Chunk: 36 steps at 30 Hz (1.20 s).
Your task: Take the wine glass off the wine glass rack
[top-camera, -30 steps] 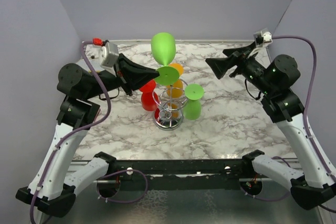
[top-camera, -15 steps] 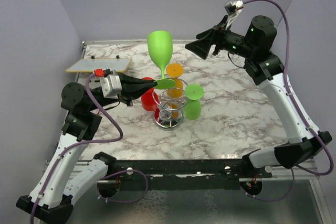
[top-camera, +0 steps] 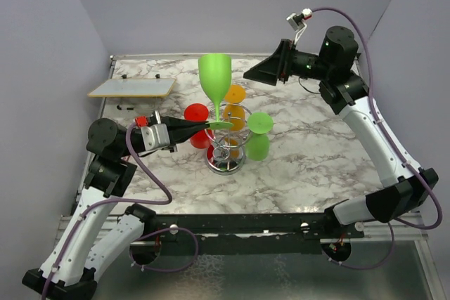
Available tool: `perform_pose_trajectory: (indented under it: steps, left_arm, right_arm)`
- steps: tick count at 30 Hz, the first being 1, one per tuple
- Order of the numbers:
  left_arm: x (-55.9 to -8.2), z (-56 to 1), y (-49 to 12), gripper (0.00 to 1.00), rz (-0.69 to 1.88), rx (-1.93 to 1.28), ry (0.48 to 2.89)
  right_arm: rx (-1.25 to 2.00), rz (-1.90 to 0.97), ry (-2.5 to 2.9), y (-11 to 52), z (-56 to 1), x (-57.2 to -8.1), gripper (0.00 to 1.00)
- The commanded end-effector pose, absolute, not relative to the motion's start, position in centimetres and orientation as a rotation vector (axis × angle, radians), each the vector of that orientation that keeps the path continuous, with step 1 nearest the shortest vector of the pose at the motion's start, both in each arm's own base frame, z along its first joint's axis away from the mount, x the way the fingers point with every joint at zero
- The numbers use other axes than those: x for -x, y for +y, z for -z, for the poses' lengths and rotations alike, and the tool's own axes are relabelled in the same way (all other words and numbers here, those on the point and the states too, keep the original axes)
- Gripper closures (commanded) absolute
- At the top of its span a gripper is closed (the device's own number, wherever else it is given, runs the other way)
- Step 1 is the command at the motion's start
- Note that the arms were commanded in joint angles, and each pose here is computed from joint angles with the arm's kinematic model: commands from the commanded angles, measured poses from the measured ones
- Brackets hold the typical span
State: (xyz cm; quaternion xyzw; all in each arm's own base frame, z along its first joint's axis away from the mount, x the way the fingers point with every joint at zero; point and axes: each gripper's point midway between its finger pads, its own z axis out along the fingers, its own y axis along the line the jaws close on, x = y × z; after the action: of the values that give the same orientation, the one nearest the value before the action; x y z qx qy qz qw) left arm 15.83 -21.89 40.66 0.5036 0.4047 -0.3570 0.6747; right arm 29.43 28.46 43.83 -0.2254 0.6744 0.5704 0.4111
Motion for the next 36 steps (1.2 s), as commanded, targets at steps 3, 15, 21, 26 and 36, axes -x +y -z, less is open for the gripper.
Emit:
perform_pose_trajectory:
  steps: [3,15,21,26,36]
  left_arm:
    - [-15.6,-40.6,-21.9,1.0,0.751,-1.185,0.844]
    - [-15.3,-39.9,-22.1,1.0,0.77,-1.213,0.845]
    - [-15.0,-39.7,-22.3,1.0,0.794,-1.224,0.847]
    - [-14.7,-39.5,-22.4,1.0,0.806,-1.23,0.844]
    - [-14.5,-39.5,-22.4,1.0,0.802,-1.229,0.841]
  right_arm:
    - [0.567,-1.773,1.753,29.9,-44.1,-26.4,0.0]
    - [0.651,-1.919,1.858,33.7,-42.5,-26.0,0.0]
    - [0.663,-1.967,1.877,35.0,-42.4,-25.8,0.0]
    - [0.654,-2.006,1.884,35.6,-42.4,-25.9,0.01]
    - [0.675,-2.026,1.89,36.6,-42.2,-25.5,0.13]
